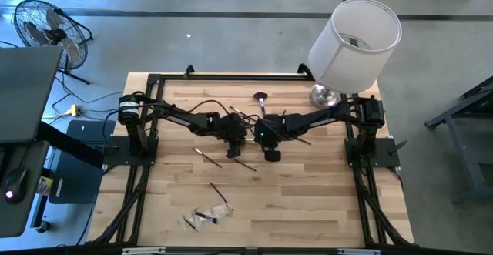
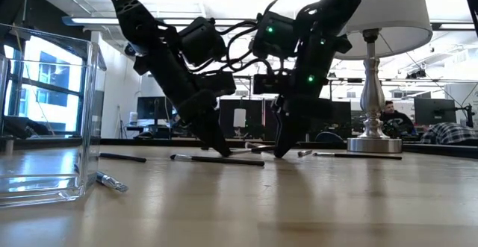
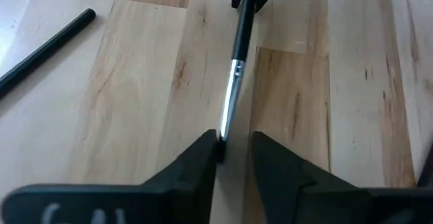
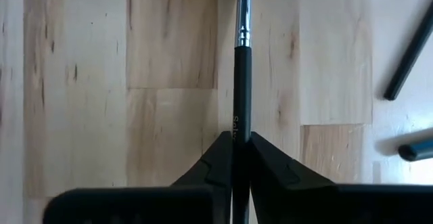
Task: Pick & Place Makeup Supplies
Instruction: Put the silver makeup brush into the transparent organizer
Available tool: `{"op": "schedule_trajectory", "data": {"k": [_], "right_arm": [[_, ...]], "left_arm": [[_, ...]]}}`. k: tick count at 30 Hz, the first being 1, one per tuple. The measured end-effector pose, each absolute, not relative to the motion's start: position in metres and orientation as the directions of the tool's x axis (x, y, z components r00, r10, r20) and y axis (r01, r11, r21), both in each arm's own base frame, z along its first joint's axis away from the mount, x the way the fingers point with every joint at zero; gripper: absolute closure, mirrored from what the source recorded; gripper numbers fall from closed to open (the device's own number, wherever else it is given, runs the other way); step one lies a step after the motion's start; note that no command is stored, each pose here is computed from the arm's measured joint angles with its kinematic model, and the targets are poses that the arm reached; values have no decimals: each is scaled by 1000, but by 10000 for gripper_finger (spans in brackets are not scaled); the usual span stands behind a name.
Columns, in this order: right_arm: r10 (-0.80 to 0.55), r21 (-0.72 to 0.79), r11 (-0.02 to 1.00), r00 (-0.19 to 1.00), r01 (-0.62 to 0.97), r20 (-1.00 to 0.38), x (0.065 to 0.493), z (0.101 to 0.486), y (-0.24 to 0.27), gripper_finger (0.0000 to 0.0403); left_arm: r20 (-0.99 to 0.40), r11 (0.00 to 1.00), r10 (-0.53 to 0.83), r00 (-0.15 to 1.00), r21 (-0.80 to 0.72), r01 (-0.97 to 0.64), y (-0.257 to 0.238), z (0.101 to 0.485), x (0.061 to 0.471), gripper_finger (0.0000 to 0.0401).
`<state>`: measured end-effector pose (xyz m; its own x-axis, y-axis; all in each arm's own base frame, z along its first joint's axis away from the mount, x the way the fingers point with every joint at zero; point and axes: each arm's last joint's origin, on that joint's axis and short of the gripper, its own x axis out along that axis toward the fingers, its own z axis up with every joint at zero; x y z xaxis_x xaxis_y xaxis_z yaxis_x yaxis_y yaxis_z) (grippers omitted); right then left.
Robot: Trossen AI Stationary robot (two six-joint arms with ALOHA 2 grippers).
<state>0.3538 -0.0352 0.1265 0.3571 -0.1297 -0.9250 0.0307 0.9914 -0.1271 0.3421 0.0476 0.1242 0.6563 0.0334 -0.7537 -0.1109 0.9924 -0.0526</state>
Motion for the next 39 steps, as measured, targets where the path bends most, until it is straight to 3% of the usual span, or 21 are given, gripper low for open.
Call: {"op": "schedule_trajectory", "data": {"k": [5,17,21,26,30,34,39], "right_arm": [[-125,-111,992,325,63,-937,347,133,-35,385],[-84,-62,994,243,94,-966,321,167,-28,385],[-73,-48,995,311,87,-948,313,183,-23,385],[-30,45,989,486,142,-874,277,192,-12,385],[-7,182,965,716,187,-698,246,202,-2,385],[-31,337,925,917,177,-397,225,209,3,382],[-53,399,915,998,54,-13,211,220,7,384]], "left_arm": [[-742,989,4,670,-97,-114,46,140,337,280],[-656,948,95,749,-170,-269,45,207,313,279],[-656,907,148,740,-208,-365,44,224,299,279],[-637,886,161,754,-243,-394,36,237,288,279],[-519,892,173,837,-279,-357,19,241,291,279],[-324,890,192,926,-341,-303,4,244,295,279],[-83,893,194,978,-397,-211,-5,244,308,279]]}}
